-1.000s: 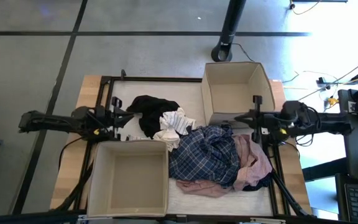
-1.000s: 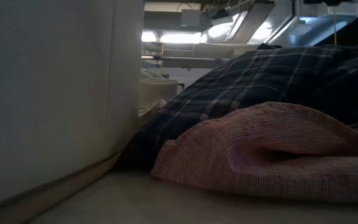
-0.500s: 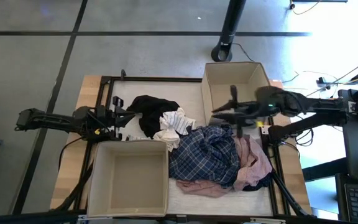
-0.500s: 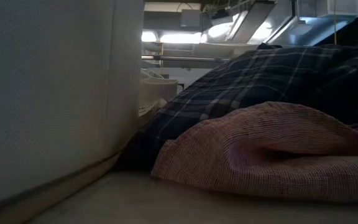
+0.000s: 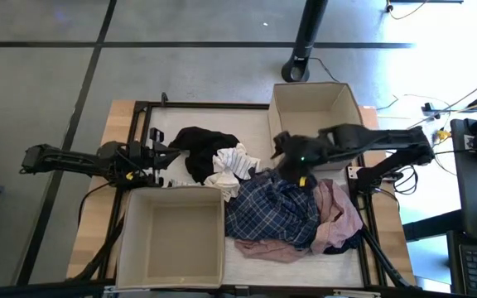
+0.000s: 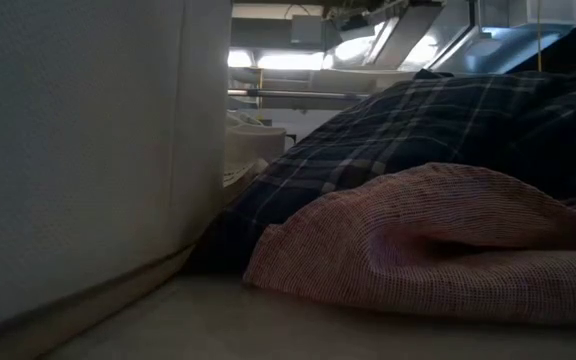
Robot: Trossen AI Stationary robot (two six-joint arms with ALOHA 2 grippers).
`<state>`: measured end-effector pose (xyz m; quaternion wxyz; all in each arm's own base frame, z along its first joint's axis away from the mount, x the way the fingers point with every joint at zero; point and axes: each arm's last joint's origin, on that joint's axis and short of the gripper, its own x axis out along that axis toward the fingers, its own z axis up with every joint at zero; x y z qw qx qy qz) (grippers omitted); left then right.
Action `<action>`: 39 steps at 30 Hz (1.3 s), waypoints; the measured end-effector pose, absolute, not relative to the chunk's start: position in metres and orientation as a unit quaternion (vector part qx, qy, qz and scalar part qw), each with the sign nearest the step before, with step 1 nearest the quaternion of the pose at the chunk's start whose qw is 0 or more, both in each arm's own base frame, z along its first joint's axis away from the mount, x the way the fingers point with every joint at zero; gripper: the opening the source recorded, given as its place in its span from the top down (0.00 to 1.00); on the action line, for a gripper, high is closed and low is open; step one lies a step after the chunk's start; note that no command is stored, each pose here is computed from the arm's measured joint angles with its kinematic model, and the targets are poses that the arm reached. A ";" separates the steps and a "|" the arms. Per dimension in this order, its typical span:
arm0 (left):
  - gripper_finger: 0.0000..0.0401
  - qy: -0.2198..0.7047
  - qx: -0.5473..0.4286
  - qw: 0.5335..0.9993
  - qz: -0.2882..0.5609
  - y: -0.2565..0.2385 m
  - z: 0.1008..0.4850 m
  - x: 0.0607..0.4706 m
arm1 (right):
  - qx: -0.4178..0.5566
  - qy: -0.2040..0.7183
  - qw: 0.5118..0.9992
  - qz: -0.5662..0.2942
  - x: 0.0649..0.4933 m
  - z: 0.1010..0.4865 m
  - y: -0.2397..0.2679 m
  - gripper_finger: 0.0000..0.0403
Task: Sort clothes
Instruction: Put the blue checkered polo shirt into the right laundry organizer
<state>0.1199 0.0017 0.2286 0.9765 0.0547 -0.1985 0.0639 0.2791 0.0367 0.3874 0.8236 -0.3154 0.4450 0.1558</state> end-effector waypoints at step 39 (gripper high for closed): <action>0.92 -0.200 0.118 0.970 0.078 0.002 0.230 0.119 | -0.459 0.584 0.614 0.267 0.362 0.236 0.107 0.16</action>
